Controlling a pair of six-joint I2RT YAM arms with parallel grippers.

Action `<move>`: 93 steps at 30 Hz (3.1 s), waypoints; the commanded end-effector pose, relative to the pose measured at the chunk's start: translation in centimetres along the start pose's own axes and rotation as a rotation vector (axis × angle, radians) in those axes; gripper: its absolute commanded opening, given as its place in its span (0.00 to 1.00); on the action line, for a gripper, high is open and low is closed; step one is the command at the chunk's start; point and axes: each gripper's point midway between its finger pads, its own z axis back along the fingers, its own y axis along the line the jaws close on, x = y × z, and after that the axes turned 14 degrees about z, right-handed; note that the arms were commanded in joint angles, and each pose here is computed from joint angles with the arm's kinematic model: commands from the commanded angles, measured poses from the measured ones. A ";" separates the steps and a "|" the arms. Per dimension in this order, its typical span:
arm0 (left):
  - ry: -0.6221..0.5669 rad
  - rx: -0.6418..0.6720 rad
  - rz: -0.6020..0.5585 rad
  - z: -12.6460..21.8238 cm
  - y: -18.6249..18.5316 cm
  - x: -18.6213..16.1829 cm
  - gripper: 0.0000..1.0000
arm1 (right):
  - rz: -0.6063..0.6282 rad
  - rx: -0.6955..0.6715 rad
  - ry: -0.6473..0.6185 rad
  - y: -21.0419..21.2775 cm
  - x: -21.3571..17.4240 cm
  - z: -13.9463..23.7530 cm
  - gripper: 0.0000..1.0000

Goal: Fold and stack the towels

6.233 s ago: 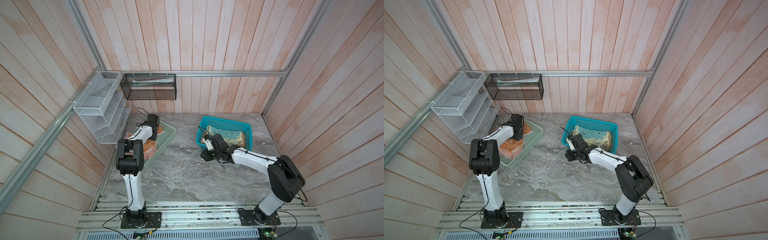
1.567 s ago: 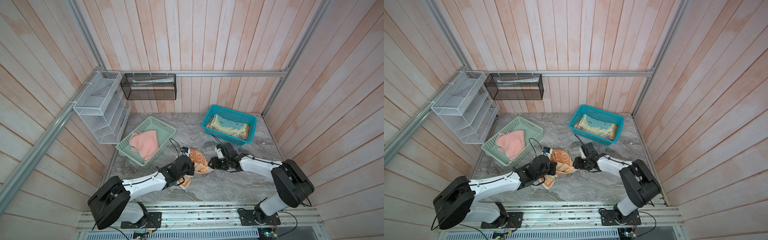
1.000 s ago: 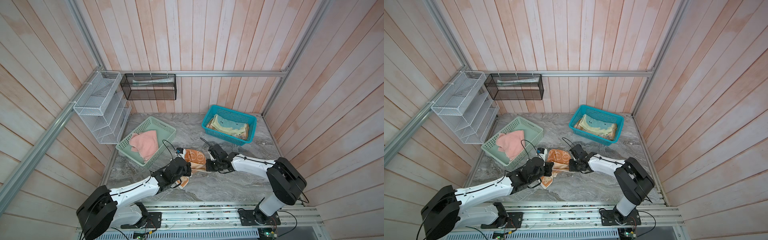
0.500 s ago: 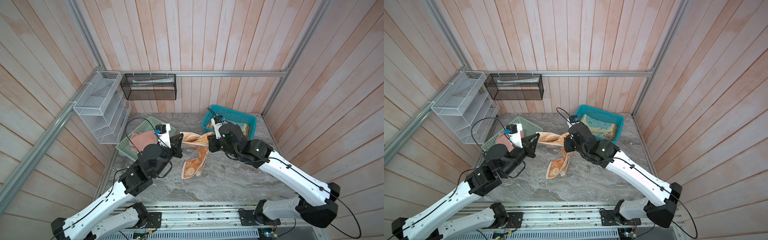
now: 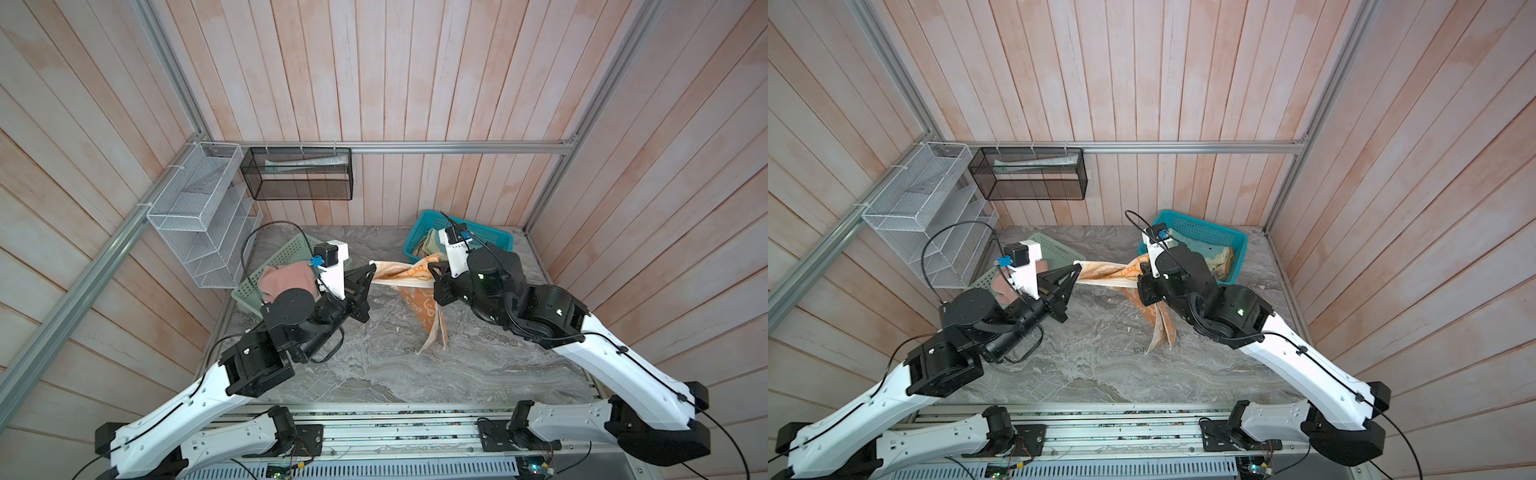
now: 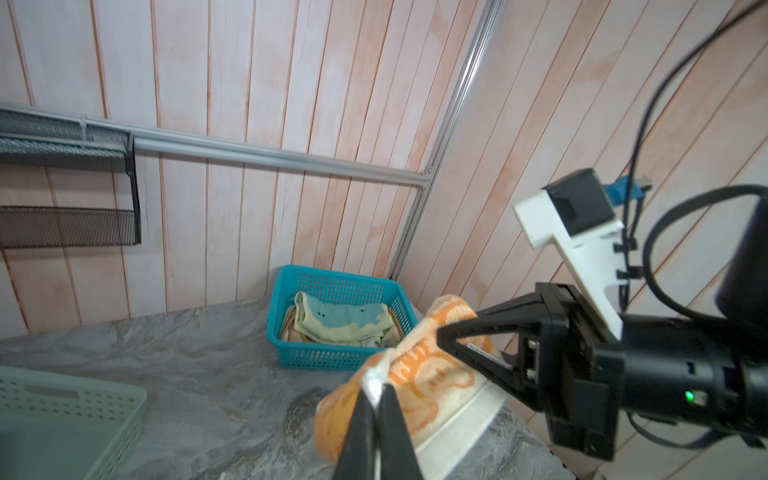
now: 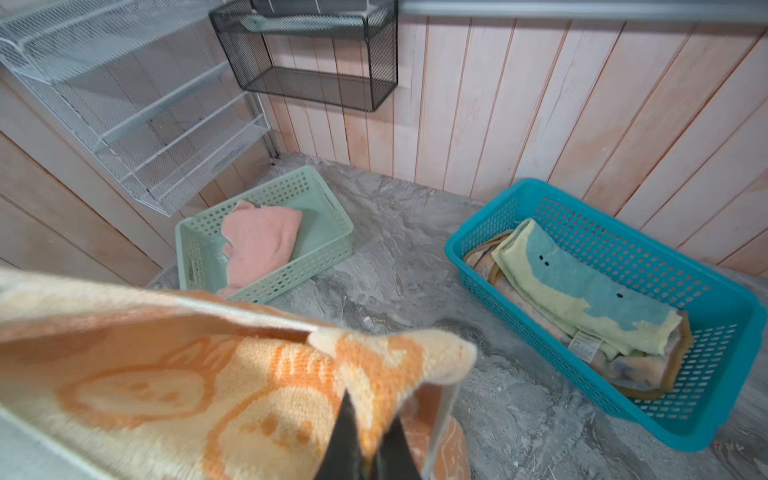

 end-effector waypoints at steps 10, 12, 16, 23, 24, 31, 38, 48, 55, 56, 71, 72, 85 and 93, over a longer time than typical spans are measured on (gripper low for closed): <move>0.395 0.374 0.450 -6.9 20.9 -15.7 0.00 | -0.190 0.199 0.385 -3.9 -16.3 -13.6 0.44; 0.416 0.397 0.461 -6.8 21.8 -16.9 0.00 | -0.200 0.185 0.358 -4.6 -16.7 -13.7 0.45; 0.425 0.419 0.464 -6.5 22.7 -17.5 0.00 | -0.146 0.216 0.290 -3.9 -17.0 -13.8 0.45; 0.442 0.436 0.485 -6.1 23.3 -17.6 0.00 | 0.211 0.269 0.218 3.9 -19.1 -14.1 0.48; 0.443 0.428 0.506 -6.1 23.3 -17.6 0.00 | 0.236 0.271 0.196 4.9 -19.7 -14.0 0.49; 0.414 0.384 0.692 -5.9 22.5 -16.0 0.00 | 0.283 0.301 0.021 11.5 -20.8 -14.1 0.62; 0.436 0.361 0.759 -5.9 21.4 -15.7 0.00 | 0.290 0.167 0.011 12.4 -21.6 -17.6 0.68; 0.386 0.348 0.751 -4.8 20.5 -13.9 0.00 | 0.271 -0.119 0.005 7.4 -20.8 -17.3 0.23; 0.295 0.274 0.628 -4.4 18.1 -8.8 0.00 | 0.350 -0.138 -0.146 6.0 -14.0 -12.1 0.00; 0.273 0.255 0.589 -4.2 17.4 -7.4 0.00 | 0.365 -0.146 -0.176 5.6 -12.2 -10.9 0.00; -0.015 -0.060 0.163 4.0 3.1 8.2 0.00 | 0.489 0.153 -0.283 6.1 5.1 9.2 0.00; -0.019 -0.073 0.163 4.5 2.6 8.5 0.00 | 0.485 0.168 -0.282 6.3 5.5 10.0 0.00; -0.035 0.156 0.182 5.9 5.4 9.9 0.00 | 0.412 0.190 -0.006 5.1 5.4 7.6 0.00; 0.120 0.360 0.226 -3.0 13.5 3.6 0.00 | 0.250 0.071 0.253 -4.2 -1.0 -5.3 0.00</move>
